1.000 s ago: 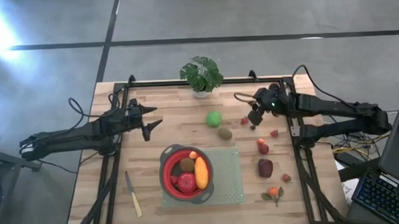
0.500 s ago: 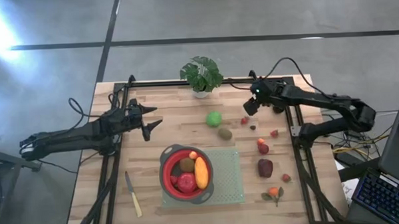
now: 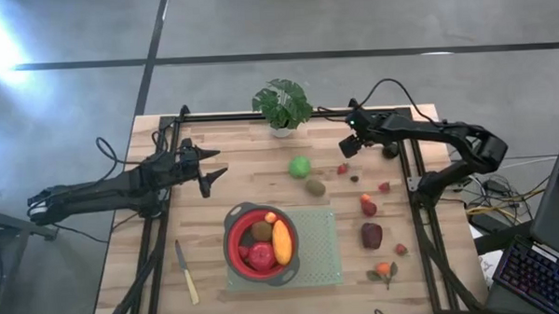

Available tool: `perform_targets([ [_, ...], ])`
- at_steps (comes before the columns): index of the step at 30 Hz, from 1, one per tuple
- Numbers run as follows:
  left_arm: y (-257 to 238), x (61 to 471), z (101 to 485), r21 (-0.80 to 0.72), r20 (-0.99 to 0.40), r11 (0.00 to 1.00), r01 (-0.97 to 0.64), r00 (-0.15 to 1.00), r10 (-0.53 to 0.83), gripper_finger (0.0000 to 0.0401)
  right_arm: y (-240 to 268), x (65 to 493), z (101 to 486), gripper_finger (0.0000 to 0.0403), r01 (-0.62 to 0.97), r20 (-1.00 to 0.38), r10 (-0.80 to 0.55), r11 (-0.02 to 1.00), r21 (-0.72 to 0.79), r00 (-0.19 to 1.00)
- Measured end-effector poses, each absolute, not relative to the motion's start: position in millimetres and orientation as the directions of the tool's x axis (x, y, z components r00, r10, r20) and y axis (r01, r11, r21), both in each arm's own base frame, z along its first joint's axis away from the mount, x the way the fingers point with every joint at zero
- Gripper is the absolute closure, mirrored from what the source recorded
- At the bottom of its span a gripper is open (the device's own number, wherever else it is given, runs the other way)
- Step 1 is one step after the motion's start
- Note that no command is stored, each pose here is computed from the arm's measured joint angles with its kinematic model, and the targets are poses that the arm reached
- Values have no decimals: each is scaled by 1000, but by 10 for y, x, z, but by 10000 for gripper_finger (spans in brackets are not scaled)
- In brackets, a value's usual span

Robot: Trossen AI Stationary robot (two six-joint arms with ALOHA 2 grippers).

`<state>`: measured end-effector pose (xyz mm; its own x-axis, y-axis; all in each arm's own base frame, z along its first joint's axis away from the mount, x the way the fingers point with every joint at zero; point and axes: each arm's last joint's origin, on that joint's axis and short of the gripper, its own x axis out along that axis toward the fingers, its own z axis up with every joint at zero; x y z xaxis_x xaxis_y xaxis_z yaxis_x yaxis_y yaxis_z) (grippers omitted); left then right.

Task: Pick & Place Fruit
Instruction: Put the pear into the red strainer

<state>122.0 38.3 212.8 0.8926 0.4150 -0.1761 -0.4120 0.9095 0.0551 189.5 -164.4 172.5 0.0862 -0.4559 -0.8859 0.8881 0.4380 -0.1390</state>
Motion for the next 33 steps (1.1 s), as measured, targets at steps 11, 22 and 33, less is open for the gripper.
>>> perform_targets([
  [11,383,1220,2126,55,-176,910,-412,893,415,101,-1698,1954,1581,213,883,-901,-425,452,-129,86],
  [22,383,1220,2127,55,-176,910,-412,893,415,101,-1701,1955,1562,188,727,-910,-402,653,-210,98],
  [33,383,1220,2127,55,-176,910,-412,893,415,101,-1771,1886,1553,170,696,-917,-391,681,-226,85],
])
